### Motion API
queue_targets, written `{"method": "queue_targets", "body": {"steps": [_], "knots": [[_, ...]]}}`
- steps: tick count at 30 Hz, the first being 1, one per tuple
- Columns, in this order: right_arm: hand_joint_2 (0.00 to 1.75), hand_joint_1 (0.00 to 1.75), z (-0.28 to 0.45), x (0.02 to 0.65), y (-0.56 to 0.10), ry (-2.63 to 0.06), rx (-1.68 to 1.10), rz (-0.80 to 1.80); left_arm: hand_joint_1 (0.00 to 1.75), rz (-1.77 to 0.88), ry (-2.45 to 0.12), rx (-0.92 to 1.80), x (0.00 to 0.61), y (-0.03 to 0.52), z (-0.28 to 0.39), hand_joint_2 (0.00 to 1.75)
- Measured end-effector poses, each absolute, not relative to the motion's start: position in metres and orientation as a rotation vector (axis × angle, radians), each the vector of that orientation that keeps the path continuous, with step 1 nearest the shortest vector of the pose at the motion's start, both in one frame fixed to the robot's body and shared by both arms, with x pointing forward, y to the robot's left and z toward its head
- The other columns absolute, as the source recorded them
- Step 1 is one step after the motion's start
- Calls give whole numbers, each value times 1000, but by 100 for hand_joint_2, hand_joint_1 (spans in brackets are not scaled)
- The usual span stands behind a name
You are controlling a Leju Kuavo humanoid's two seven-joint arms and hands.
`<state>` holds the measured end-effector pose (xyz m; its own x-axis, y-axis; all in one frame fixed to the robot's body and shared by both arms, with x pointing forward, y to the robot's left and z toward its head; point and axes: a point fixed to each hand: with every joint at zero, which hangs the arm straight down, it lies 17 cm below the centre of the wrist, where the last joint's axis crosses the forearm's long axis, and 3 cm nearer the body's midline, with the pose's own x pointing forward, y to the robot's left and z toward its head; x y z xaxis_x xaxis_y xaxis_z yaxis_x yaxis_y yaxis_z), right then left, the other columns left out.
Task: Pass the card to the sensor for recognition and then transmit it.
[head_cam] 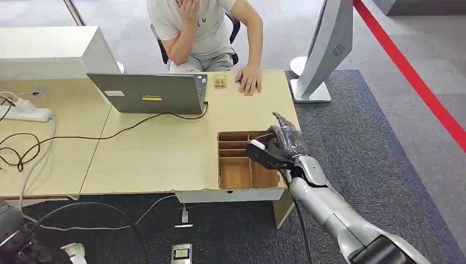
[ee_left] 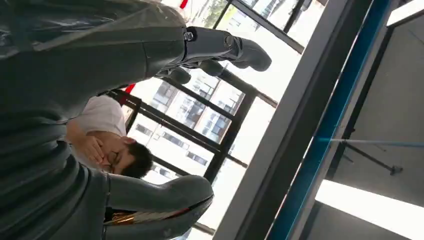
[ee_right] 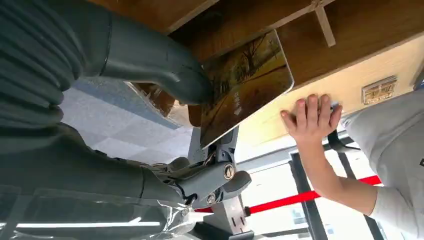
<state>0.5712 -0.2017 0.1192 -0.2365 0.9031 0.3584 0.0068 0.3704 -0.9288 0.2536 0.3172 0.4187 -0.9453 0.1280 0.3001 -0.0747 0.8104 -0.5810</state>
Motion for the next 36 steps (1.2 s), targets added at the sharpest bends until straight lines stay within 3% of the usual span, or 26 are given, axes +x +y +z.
{"method": "queue_targets", "body": {"steps": [36], "knots": [[175, 175, 260, 583, -194, -1893, -868, 786, 0, 907, -2664, -53, 255, 318, 416, 175]]}}
